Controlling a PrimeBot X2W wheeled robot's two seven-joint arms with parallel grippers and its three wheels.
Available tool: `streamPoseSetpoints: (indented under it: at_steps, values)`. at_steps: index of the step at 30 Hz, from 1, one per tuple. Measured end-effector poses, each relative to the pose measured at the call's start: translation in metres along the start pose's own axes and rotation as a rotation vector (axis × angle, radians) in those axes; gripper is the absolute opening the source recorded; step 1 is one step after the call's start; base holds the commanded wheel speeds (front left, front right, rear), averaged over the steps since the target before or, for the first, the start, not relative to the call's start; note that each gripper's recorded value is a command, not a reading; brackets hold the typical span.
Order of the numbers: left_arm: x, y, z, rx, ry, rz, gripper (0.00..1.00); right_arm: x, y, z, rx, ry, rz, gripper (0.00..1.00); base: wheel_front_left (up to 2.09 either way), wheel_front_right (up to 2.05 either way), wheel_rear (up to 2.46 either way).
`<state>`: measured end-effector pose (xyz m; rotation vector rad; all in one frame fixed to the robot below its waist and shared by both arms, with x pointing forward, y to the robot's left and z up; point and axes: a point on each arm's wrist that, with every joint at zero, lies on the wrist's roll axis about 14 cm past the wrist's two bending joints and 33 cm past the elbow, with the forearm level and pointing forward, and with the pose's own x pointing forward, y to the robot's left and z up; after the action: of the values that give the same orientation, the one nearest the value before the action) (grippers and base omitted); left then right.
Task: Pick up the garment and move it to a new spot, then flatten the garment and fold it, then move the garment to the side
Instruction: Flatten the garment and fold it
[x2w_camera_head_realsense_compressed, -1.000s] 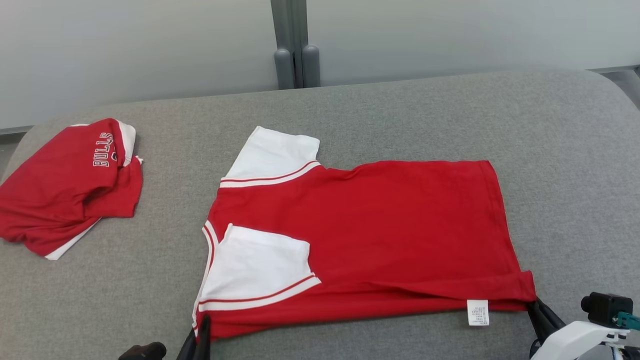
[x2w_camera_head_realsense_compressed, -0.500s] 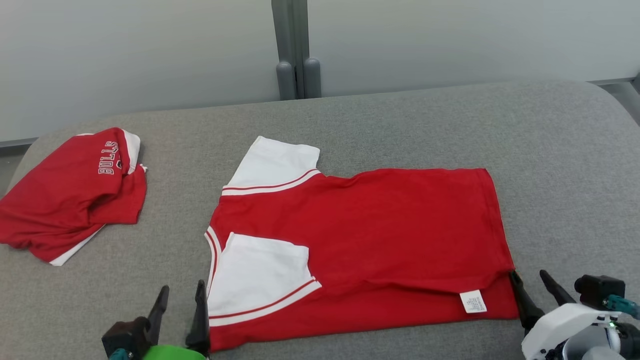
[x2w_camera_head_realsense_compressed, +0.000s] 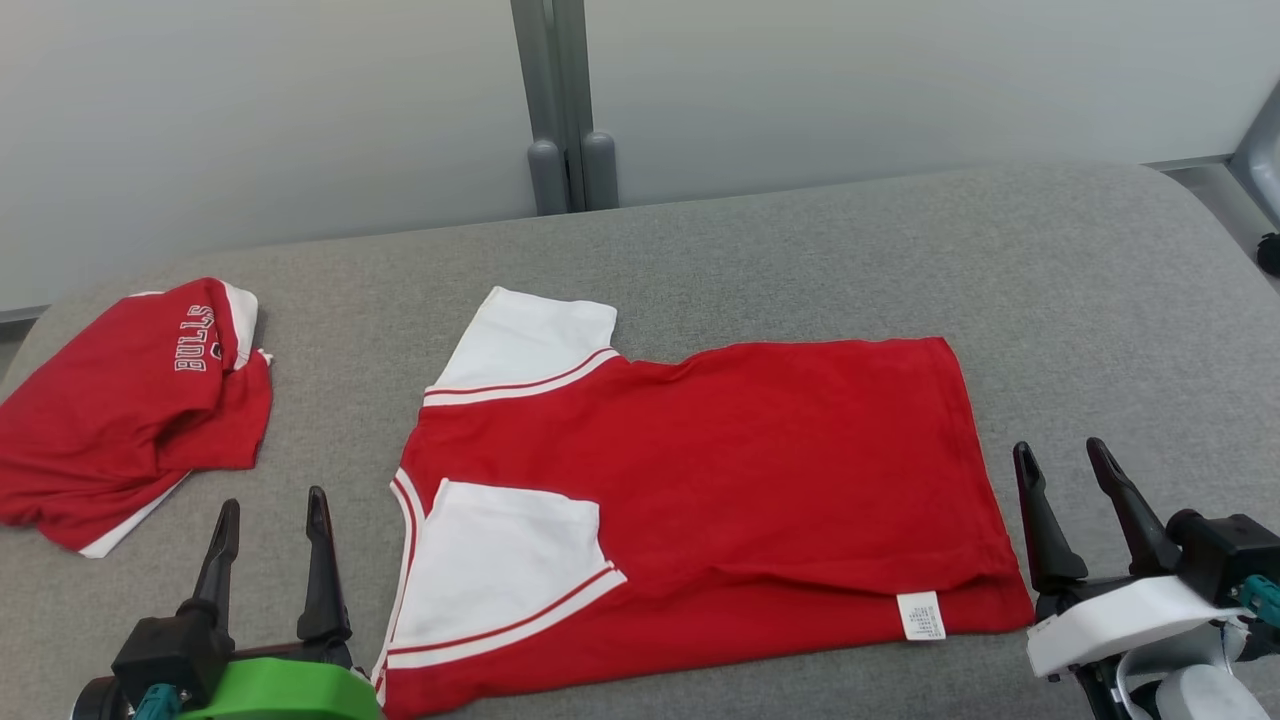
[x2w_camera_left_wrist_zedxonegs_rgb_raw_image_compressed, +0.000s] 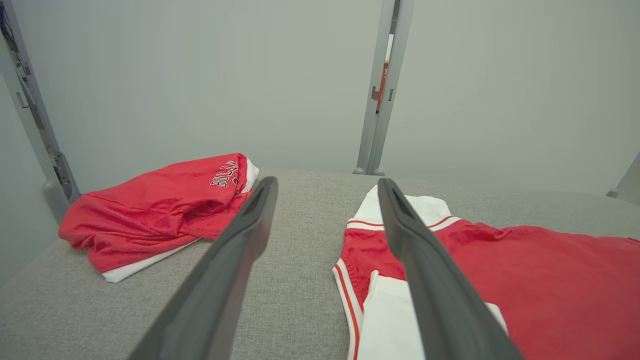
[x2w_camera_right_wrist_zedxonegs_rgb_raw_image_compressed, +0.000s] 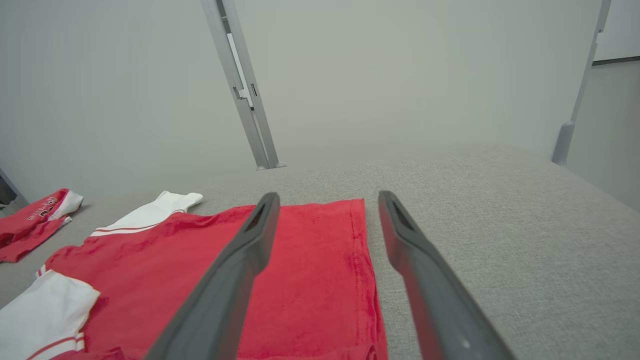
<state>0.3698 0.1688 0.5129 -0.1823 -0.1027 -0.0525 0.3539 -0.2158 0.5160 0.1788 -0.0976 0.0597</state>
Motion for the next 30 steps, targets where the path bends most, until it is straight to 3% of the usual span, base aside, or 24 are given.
streamPoseSetpoints:
  at_steps: [12, 30]
  values:
    - [-0.005, -0.001, 0.011, 0.089, -0.031, -0.019, 1.00, -0.016, 0.016, 0.030, -0.060, -0.102, 0.021, 1.00, 0.00, 0.00, 0.00]
    - [-0.025, 0.023, -0.001, 0.068, 0.014, 0.051, 1.00, -0.017, 0.025, 0.009, -0.042, -0.042, 0.044, 1.00, 0.00, 0.00, 0.00]
